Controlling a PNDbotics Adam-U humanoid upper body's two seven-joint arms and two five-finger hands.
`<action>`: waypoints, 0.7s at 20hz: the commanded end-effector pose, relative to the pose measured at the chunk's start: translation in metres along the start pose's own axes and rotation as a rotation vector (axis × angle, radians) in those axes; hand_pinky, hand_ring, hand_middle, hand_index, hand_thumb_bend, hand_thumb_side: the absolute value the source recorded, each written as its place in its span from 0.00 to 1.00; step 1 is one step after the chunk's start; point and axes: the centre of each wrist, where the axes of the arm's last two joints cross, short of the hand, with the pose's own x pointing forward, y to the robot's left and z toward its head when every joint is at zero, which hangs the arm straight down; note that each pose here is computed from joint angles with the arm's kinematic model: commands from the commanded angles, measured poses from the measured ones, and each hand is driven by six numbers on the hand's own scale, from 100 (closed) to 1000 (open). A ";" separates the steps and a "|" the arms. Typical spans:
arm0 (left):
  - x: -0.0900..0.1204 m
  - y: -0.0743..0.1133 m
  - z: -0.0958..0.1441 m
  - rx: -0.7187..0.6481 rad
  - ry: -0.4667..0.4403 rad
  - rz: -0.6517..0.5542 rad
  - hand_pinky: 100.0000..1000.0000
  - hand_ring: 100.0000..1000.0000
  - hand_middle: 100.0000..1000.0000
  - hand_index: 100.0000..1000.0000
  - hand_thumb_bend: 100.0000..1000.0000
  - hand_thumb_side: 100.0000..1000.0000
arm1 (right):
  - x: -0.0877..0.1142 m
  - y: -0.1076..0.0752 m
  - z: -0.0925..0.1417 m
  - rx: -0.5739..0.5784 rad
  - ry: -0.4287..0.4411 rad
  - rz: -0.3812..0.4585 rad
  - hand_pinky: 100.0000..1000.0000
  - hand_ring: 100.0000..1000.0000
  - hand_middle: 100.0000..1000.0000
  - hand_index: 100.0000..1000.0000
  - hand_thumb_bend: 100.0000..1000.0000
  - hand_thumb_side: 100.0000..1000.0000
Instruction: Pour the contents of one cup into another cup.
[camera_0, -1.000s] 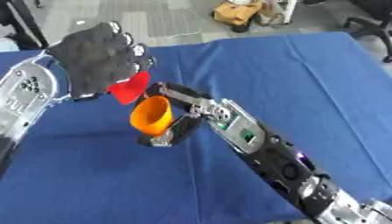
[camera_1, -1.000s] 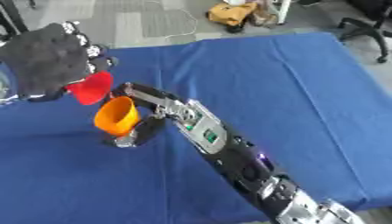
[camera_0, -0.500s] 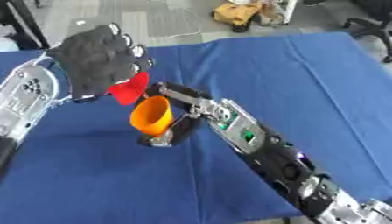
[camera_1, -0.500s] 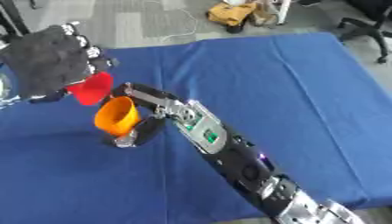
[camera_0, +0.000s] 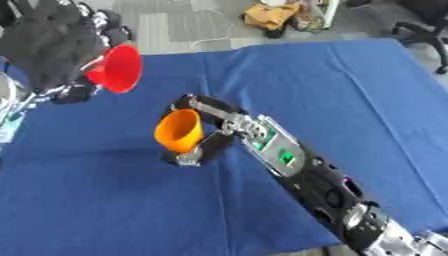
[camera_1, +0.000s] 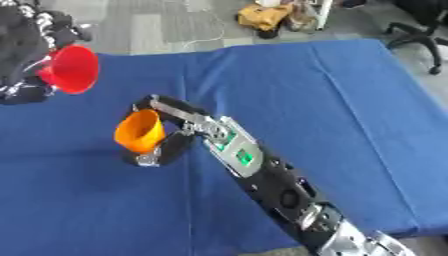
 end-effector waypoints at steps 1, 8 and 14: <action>-0.015 -0.006 0.009 0.051 0.127 0.067 0.00 0.16 0.29 0.70 0.42 0.00 | -0.008 -0.019 0.015 -0.082 0.045 0.032 0.22 0.38 0.38 0.54 0.20 0.16; -0.009 -0.041 0.034 0.044 0.319 0.237 0.00 0.11 0.25 0.69 0.38 0.02 | -0.041 -0.040 0.061 -0.263 0.233 0.082 0.51 0.71 0.57 0.66 0.52 0.42; -0.001 -0.047 0.044 0.046 0.397 0.345 0.00 0.11 0.24 0.68 0.36 0.02 | -0.056 -0.052 0.090 -0.394 0.352 0.142 0.62 0.80 0.72 0.78 0.56 0.52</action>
